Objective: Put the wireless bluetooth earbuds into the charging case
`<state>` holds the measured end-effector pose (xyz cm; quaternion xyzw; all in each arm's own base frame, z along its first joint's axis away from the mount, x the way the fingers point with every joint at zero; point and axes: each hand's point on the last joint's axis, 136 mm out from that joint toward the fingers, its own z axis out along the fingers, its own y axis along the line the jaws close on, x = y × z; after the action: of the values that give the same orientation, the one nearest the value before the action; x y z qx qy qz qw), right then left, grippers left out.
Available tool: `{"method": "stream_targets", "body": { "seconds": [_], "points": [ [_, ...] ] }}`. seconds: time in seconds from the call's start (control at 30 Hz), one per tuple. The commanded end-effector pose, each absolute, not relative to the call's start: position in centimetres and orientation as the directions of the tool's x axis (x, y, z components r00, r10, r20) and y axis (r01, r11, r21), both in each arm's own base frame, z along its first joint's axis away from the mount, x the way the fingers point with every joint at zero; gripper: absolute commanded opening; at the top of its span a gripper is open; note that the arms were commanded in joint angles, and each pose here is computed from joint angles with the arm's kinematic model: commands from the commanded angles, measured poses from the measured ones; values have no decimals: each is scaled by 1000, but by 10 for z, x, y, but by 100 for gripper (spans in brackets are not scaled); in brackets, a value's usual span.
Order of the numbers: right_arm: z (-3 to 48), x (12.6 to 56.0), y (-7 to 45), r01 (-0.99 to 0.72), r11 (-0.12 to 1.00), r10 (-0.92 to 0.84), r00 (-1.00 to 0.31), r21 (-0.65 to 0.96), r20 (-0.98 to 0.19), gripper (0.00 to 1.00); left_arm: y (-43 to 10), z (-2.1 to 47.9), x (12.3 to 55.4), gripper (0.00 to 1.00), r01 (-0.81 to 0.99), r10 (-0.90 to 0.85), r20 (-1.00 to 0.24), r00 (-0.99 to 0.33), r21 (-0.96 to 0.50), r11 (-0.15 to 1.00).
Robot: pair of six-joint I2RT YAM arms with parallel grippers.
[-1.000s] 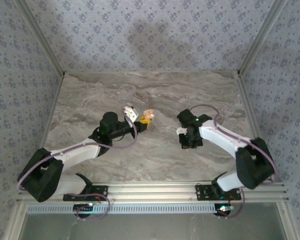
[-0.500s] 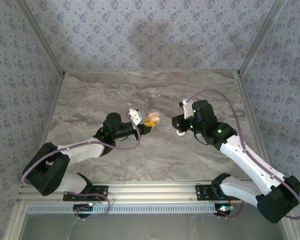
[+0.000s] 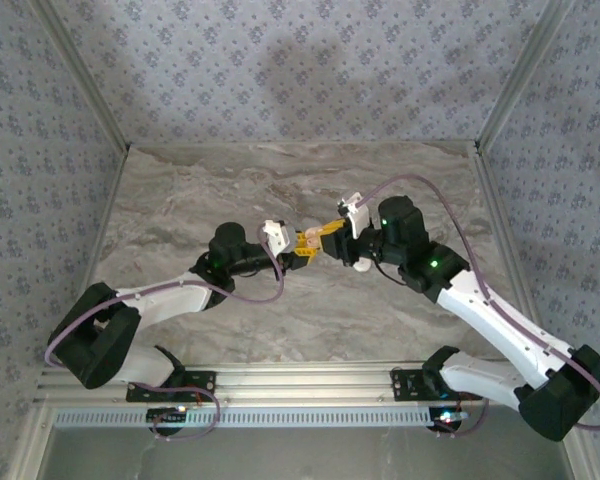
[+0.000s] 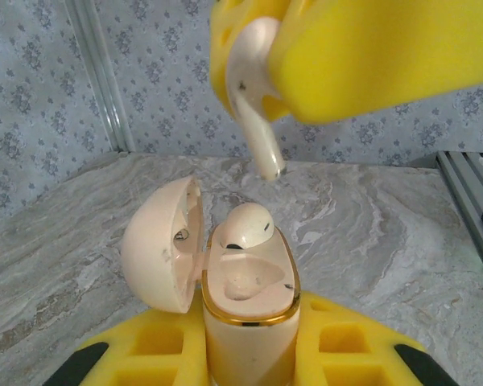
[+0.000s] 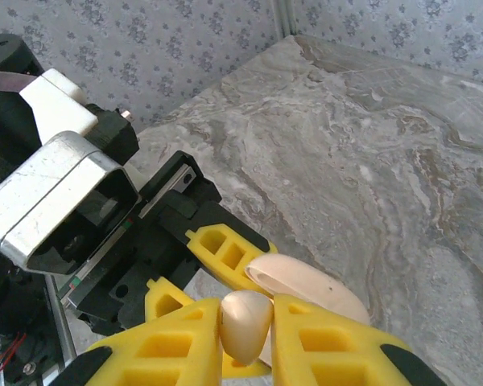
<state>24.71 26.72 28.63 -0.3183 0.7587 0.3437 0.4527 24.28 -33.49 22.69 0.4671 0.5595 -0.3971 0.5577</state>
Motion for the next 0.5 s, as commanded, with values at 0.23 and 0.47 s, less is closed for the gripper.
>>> {"method": "stream_targets", "body": {
  "seconds": [0.23, 0.47],
  "points": [
    [297, 255, 283, -832, 519, -178, -328, 195, -928, 22, -340, 262, 241, 17, 966, -1, -994, 110, 107, 236],
    [287, 251, 283, -833, 514, -196, -347, 205, -917, 22, -339, 269, 242, 17, 965, -17, -994, 106, 98, 243]
  ]
}}
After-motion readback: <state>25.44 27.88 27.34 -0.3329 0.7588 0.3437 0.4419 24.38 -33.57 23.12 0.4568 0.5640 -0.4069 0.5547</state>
